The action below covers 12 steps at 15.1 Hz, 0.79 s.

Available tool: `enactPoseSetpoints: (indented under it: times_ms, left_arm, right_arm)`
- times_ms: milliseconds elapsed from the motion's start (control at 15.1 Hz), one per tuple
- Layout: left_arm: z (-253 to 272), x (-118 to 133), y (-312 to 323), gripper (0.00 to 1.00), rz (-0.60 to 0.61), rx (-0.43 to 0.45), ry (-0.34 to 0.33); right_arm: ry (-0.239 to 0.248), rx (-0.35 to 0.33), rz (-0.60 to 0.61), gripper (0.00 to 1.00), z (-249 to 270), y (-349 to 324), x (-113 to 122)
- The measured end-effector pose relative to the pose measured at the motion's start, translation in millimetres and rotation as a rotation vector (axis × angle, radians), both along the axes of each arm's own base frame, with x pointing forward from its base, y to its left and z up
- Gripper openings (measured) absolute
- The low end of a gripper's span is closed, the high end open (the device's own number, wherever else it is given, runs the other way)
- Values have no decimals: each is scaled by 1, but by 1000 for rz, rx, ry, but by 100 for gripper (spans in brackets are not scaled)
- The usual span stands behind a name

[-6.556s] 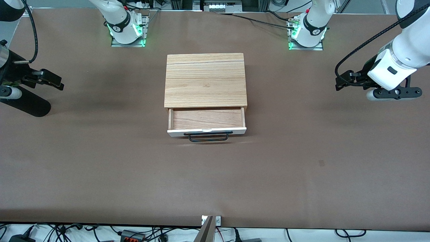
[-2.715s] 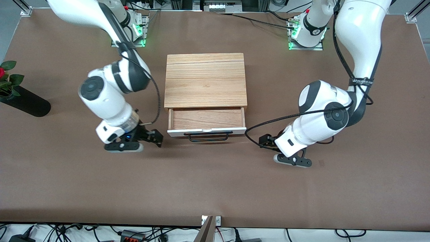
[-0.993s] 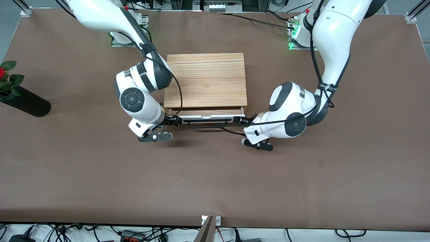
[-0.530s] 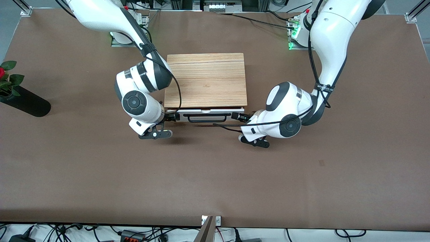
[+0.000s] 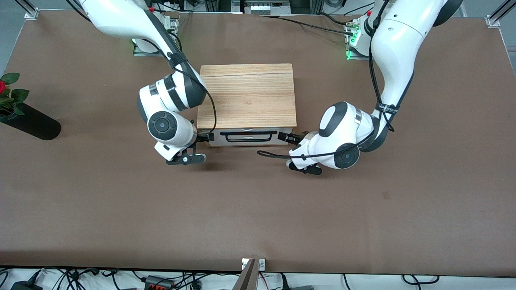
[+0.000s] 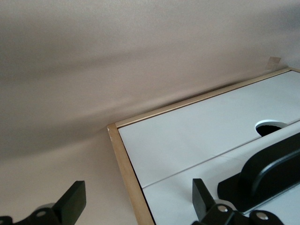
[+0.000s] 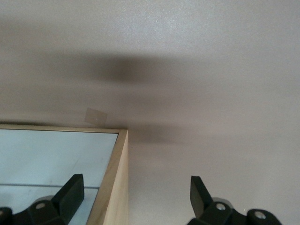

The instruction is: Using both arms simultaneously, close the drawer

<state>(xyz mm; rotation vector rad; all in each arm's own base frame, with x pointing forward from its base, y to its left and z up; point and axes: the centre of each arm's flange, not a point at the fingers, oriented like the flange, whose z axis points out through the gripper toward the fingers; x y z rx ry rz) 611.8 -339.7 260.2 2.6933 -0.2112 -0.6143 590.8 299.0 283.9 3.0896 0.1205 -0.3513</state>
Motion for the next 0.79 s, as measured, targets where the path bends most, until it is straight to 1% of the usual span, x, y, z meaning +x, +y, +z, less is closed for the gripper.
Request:
enactPoseSetpoints:
  times_ms: [199, 397, 530, 728, 795]
  left_arm:
    - [0, 0, 0, 100, 1, 0, 0]
    - [5, 9, 9, 100, 21, -5, -18]
    - [21, 28, 25, 100, 57, -18, -56]
    - [60, 64, 71, 100, 131, -44, -128]
    - [76, 72, 86, 100, 147, -48, -145]
  right_arm:
    - [0, 0, 1, 100, 8, 0, 1]
    - [-35, 11, -6, 100, 34, -3, 5]
    - [-84, 26, -10, 100, 64, -6, 11]
    - [-193, 56, -55, 100, 129, -32, 32]
    - [-232, 62, -78, 100, 153, -49, 40]
